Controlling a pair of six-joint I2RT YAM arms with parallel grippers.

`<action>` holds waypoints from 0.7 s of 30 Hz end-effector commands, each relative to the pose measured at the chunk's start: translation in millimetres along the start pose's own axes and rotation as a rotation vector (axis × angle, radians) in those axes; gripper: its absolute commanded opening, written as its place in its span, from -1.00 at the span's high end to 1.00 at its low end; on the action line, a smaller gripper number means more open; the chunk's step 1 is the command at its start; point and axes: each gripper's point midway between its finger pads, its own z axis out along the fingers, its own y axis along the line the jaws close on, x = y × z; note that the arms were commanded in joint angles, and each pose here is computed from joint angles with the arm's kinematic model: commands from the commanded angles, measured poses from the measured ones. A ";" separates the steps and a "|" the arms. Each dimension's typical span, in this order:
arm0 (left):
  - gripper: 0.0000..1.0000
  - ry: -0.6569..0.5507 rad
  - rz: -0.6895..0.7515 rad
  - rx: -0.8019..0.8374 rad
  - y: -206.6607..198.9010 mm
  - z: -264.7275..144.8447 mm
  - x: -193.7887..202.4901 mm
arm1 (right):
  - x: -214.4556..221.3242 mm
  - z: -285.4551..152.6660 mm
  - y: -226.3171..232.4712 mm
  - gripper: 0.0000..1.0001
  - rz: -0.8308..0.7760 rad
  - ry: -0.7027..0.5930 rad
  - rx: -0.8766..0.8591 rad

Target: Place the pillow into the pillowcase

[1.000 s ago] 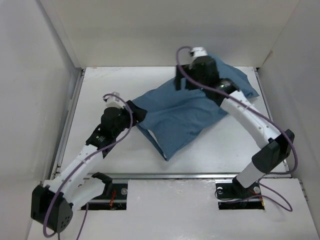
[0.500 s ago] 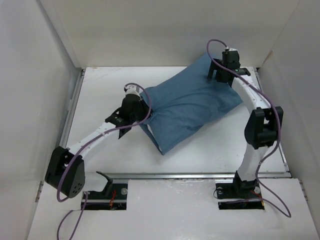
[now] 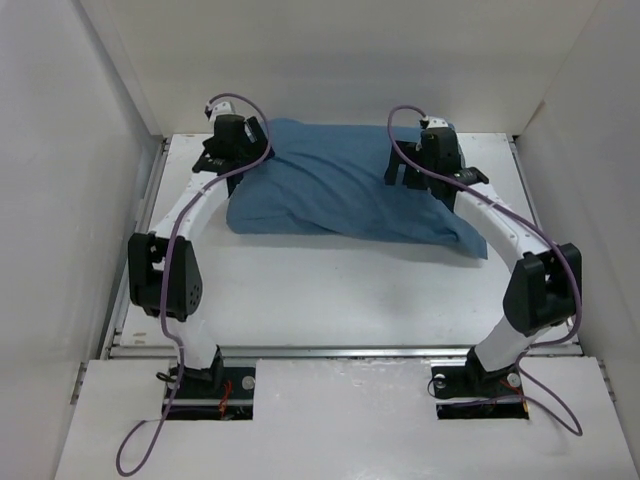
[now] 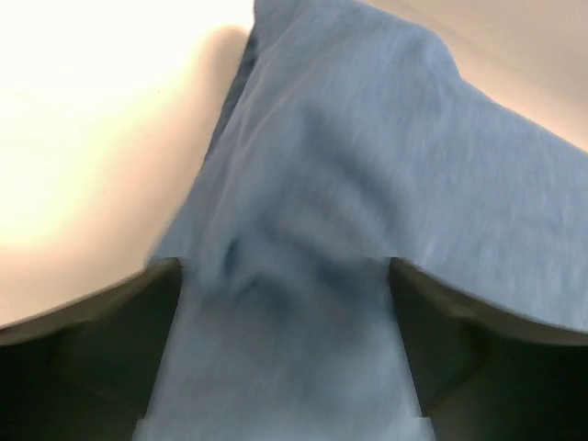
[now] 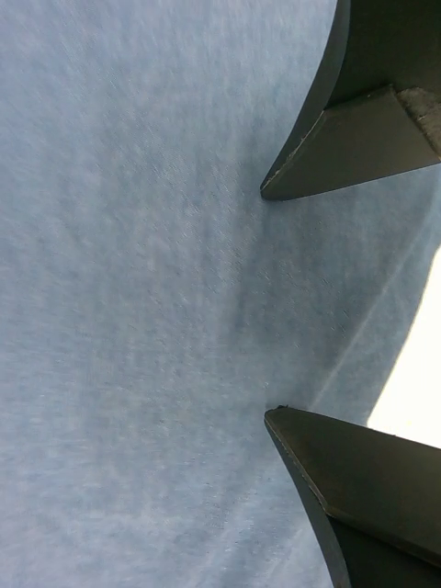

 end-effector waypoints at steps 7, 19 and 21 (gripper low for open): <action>-1.00 -0.093 -0.084 0.009 51.4 -92.7 -2.7 | -36.0 -20.8 -23.7 -1.00 0.074 -0.090 0.145; -1.00 0.111 -0.108 0.012 81.2 -77.7 100.9 | -49.8 -22.8 -30.2 -1.00 0.096 -0.111 0.165; -0.96 0.139 -0.104 -0.016 87.4 -72.2 110.5 | -49.8 -22.8 -30.2 -1.00 0.096 -0.111 0.165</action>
